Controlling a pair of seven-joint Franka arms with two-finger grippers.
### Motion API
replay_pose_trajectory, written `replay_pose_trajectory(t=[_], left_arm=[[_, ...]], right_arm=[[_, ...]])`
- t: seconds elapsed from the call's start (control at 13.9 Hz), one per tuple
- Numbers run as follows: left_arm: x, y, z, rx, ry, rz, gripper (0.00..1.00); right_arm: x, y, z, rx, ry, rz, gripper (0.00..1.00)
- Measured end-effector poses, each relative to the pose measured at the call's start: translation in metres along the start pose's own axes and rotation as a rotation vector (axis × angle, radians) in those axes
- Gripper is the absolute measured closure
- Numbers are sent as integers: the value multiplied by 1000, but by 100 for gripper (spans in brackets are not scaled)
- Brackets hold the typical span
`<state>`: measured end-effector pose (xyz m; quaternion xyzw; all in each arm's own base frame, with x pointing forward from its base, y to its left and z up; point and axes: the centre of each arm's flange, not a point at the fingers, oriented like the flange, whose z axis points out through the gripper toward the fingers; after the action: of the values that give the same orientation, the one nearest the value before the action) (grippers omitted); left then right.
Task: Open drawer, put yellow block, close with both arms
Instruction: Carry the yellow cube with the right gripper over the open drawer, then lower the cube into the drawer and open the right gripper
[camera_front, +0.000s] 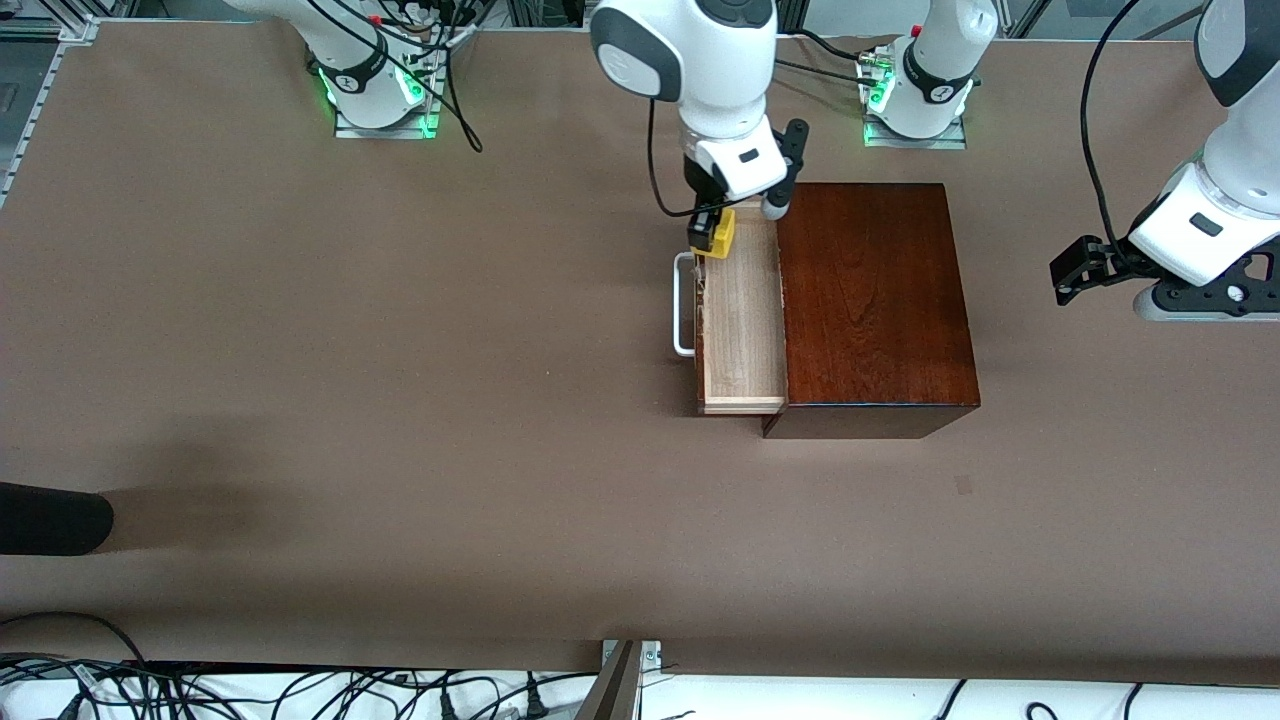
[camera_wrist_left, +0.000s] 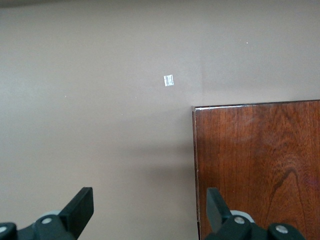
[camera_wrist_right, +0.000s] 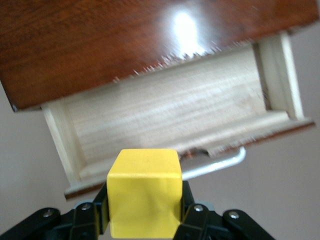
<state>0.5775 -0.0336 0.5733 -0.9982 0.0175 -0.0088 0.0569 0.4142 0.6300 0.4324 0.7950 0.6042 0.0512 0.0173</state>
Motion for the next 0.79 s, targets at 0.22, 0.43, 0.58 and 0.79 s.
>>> replay_pose_trajectory(t=[0.22, 0.43, 0.58, 0.79], left_arm=[[0, 1, 0, 0, 0, 2, 0], [0, 1, 0, 0, 0, 3, 0], [0, 1, 0, 0, 0, 3, 0], [1, 1, 2, 0, -3, 4, 0]], right_arm=[[15, -12, 23, -32, 6, -37, 44], [23, -11, 35, -45, 24, -51, 44], [25, -14, 40, -67, 18, -81, 44], [27, -19, 54, -70, 9, -156, 44]])
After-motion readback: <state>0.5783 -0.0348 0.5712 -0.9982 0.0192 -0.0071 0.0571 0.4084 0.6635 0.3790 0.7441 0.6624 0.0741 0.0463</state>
